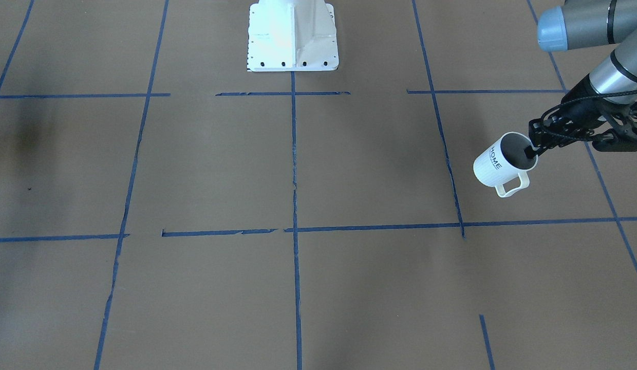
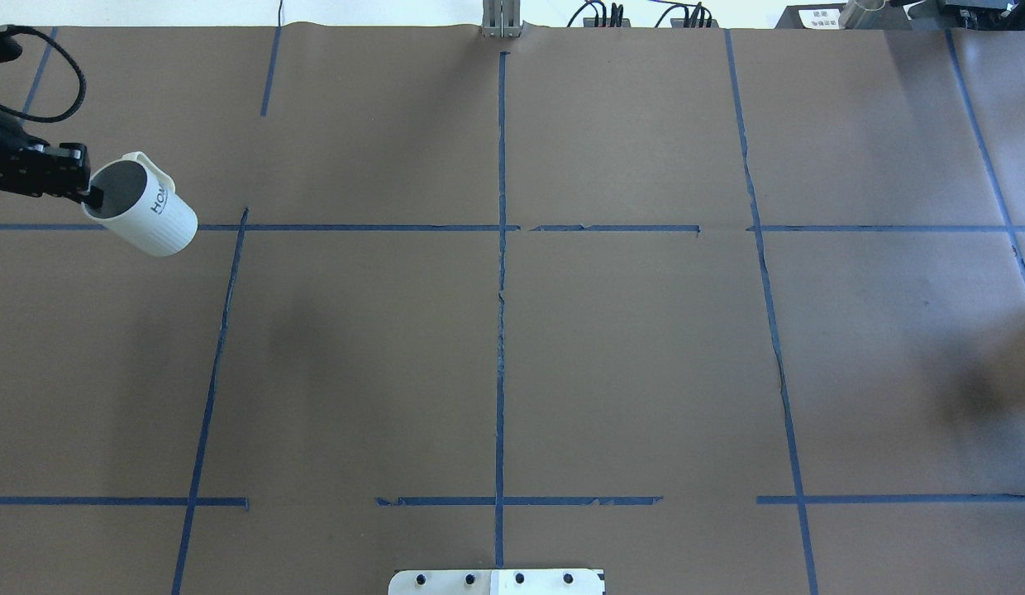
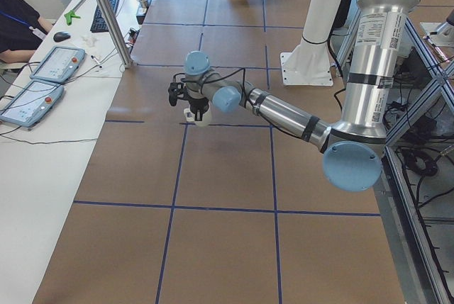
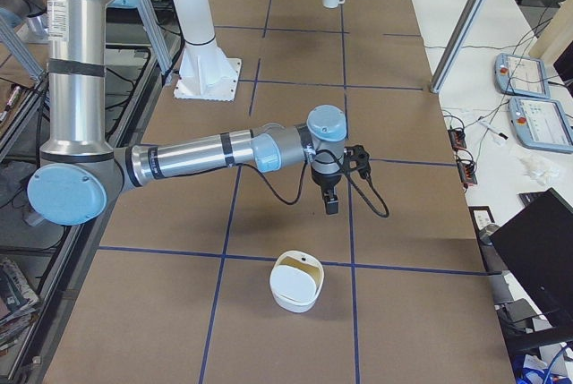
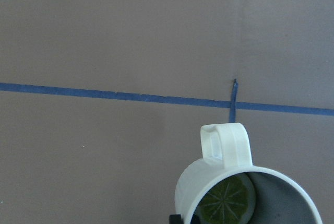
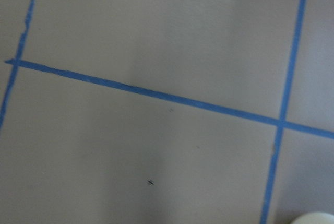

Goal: Left arm hands cup to right arm to dump lemon

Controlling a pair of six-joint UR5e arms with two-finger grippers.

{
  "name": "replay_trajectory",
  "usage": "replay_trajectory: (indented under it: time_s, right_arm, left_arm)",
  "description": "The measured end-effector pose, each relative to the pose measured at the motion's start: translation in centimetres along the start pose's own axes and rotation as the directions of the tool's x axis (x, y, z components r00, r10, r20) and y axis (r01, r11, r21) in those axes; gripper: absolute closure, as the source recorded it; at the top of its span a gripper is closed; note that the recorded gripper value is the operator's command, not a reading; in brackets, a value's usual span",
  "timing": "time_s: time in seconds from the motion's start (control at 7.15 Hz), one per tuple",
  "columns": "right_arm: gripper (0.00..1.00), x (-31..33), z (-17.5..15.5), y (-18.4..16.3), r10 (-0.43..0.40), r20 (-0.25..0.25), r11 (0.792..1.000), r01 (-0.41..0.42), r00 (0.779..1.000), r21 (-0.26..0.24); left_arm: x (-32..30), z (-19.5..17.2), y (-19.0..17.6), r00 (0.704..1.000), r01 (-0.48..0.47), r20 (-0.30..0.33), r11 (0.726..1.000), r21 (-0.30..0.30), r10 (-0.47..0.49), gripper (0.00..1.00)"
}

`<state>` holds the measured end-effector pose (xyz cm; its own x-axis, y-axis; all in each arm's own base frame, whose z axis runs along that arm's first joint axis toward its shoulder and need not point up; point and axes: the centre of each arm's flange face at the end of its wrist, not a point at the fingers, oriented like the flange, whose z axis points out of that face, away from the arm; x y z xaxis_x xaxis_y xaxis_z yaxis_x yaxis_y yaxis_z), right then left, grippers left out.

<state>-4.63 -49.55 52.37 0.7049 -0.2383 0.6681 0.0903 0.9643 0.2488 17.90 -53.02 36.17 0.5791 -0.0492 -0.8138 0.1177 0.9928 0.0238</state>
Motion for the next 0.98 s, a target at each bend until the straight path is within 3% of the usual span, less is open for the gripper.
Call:
replay_trajectory:
  time_s: [0.28,0.42,0.7,0.84,0.98]
  right_arm:
    - [0.0,-8.0,0.5,-6.0,-0.118,0.019,0.992,0.117,0.993,0.053]
    - [0.0,-12.2,1.0,-8.3,-0.189,0.006,0.976,0.187,0.982,0.111]
    - [0.0,-22.1,5.3,-10.8,-0.186,-0.053,0.941,0.193,0.981,0.276]
    - [0.0,-27.8,8.4,-10.3,-0.17,-0.086,0.906,0.19,0.982,0.378]
    - [0.0,-33.7,10.8,-9.4,-0.147,-0.071,0.871,0.164,0.987,0.463]
  left_arm:
    - [7.0,-1.4,-1.7,0.999,-0.043,-0.014,0.999,-0.008,0.043,1.0]
    - [10.0,-1.3,-2.6,0.999,-0.043,-0.006,0.999,-0.03,0.043,1.0]
    - [14.2,-1.6,-4.5,1.0,-0.023,0.009,0.998,-0.055,0.024,1.0]
    - [15.5,-1.7,-5.3,1.0,-0.018,0.01,0.998,-0.058,0.019,1.0]
    - [16.9,-1.8,-6.2,1.0,-0.012,0.012,0.998,-0.062,0.013,1.0]
